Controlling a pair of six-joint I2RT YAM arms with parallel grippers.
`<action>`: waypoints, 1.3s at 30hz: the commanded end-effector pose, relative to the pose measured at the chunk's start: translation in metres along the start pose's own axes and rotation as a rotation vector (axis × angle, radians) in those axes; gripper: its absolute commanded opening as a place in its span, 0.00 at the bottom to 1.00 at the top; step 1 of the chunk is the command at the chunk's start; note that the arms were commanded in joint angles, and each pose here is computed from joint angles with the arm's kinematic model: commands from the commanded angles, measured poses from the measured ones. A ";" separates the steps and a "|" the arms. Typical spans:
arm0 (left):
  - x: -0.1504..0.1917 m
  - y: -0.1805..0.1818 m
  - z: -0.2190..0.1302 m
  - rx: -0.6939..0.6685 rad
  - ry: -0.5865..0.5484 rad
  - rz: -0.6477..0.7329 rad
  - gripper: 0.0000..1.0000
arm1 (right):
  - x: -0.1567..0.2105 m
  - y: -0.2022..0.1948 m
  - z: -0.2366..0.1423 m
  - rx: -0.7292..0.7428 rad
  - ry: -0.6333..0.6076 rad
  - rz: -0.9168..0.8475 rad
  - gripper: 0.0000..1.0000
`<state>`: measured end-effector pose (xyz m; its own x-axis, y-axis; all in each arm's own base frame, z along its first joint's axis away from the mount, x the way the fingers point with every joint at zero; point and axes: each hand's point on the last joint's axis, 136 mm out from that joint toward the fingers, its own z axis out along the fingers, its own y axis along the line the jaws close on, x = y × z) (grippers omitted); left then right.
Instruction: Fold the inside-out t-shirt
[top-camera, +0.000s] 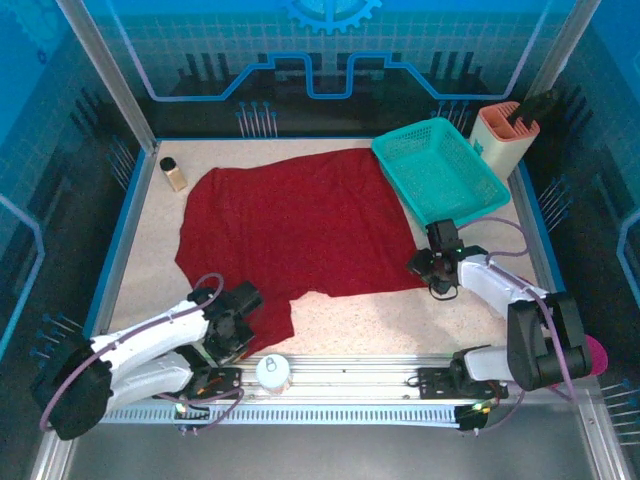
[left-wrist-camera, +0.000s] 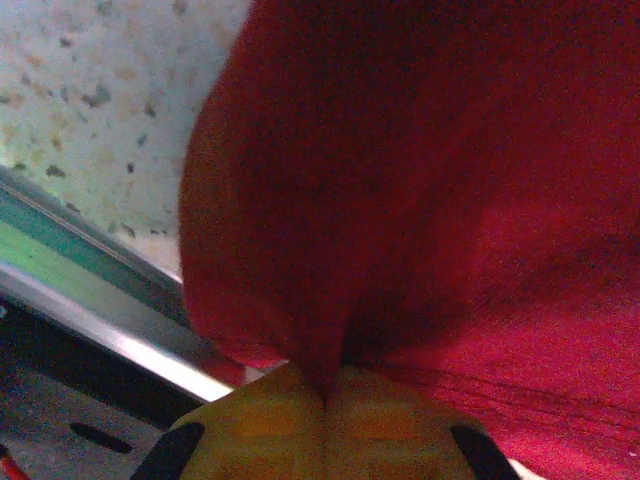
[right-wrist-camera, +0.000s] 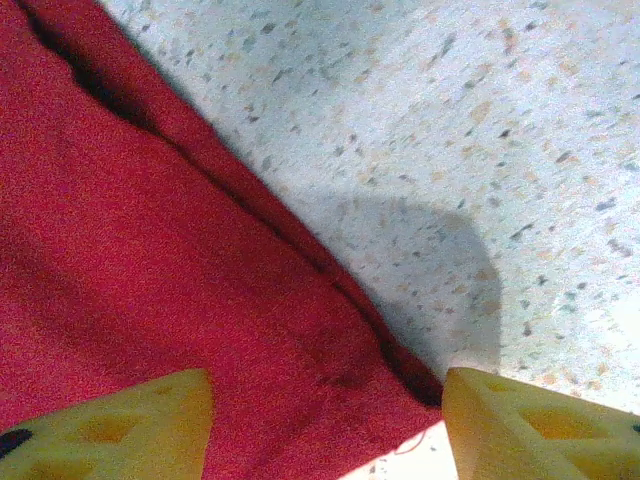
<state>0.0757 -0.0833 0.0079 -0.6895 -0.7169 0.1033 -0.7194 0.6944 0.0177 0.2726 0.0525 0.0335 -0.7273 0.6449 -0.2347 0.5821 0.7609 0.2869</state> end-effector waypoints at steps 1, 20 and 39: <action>-0.023 0.014 0.002 -0.011 -0.137 -0.024 0.00 | -0.006 -0.010 0.007 0.028 -0.025 0.040 0.63; -0.062 0.023 -0.081 0.135 -0.372 -0.103 0.00 | 0.019 -0.014 0.016 0.145 0.038 0.203 0.56; -0.096 0.096 -0.154 0.319 -0.720 -0.366 0.00 | 0.059 -0.034 -0.076 0.356 -0.169 0.038 0.00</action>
<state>0.1033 0.0328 0.1402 -0.3046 -0.8442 -0.4411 -0.7935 0.4811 -0.3727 0.2226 0.0886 0.0714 -0.6901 0.6336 -0.3498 0.6472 0.7566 0.0936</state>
